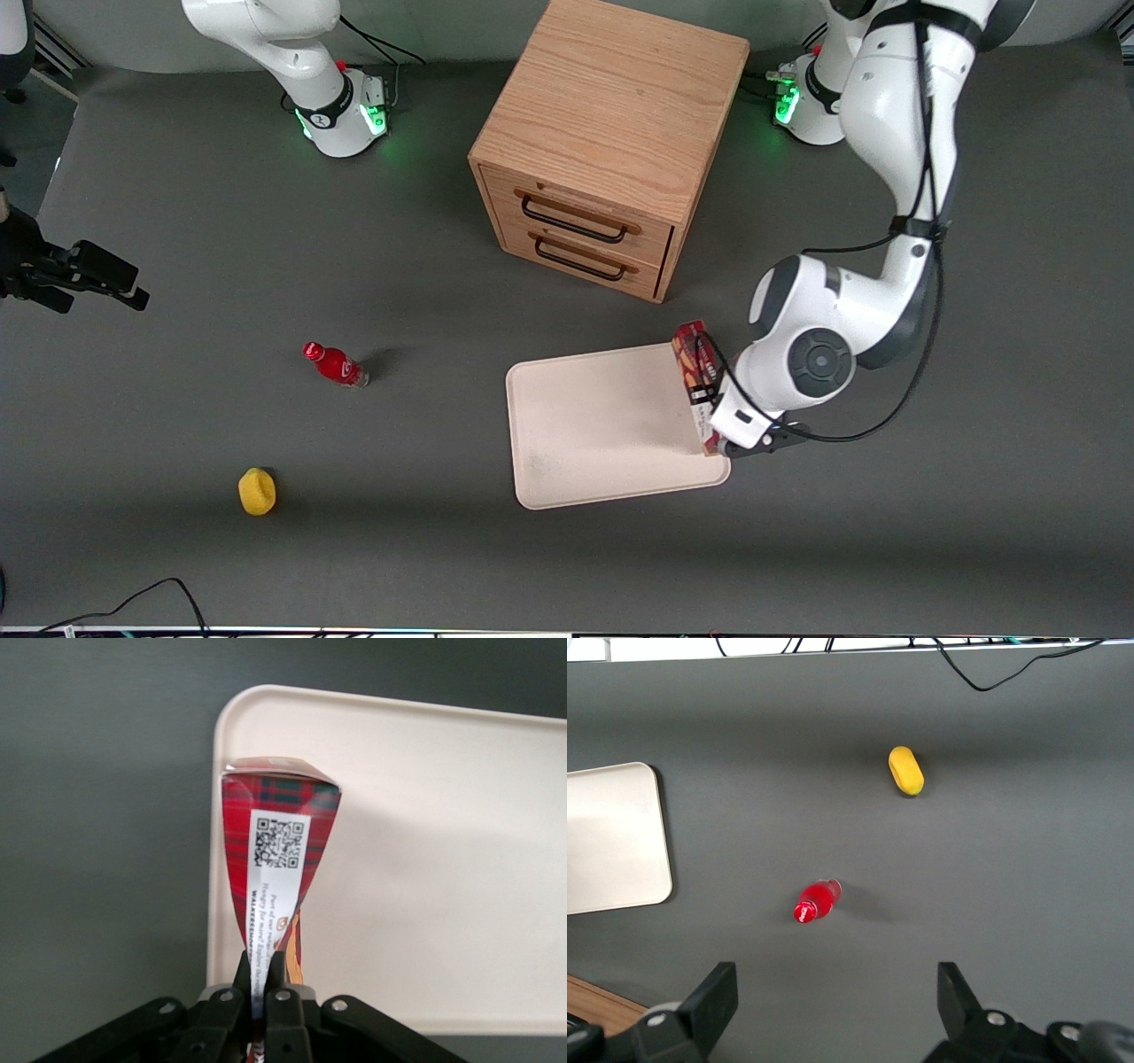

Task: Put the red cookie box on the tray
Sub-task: 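Carry the box over the white tray and lower it onto it, then open the left gripper and raise it away from the tray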

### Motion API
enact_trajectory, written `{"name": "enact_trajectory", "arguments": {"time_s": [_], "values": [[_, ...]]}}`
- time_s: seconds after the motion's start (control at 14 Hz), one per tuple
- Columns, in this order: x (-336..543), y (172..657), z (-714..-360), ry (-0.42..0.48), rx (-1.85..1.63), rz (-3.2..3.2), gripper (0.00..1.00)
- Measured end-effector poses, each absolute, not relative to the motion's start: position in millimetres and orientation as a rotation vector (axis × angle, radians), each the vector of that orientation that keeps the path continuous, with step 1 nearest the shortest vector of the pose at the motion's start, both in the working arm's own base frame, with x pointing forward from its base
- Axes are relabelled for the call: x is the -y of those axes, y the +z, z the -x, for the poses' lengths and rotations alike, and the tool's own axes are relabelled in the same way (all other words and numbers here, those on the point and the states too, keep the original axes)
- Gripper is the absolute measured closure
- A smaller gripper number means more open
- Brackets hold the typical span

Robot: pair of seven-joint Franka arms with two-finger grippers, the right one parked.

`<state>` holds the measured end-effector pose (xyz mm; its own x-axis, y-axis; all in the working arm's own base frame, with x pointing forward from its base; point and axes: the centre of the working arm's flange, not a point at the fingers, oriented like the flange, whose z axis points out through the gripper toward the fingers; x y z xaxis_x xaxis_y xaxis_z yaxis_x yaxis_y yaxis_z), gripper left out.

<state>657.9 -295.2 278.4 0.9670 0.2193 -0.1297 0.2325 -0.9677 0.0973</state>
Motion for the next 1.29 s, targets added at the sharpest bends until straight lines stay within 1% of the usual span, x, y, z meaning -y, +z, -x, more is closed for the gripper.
{"name": "enact_trajectory", "arguments": {"time_s": [0.29, 0.36, 0.57, 0.64, 0.79, 0.86, 0.93, 1.0, 1.29], "values": [[307.4, 261.2, -654.3, -0.177, -0.303, -3.037, 0.93], [307.0, 260.0, -654.4, -0.17, -0.293, -3.049, 0.88], [312.1, 257.9, -651.7, -0.156, -0.256, -3.079, 0.57], [315.3, 258.3, -650.4, -0.153, -0.248, -3.081, 0.45], [318.4, 263.6, -651.3, -0.147, -0.246, -3.081, 0.26], [317.0, 270.7, -653.0, -0.154, -0.251, -3.084, 0.17], [313.1, 281.5, -654.5, -0.176, -0.259, -3.093, 0.05], [305.7, 297.4, -657.1, -0.201, -0.273, -3.101, 0.0], [244.0, 393.8, -661.8, -0.259, -0.38, -3.108, 0.0]]}}
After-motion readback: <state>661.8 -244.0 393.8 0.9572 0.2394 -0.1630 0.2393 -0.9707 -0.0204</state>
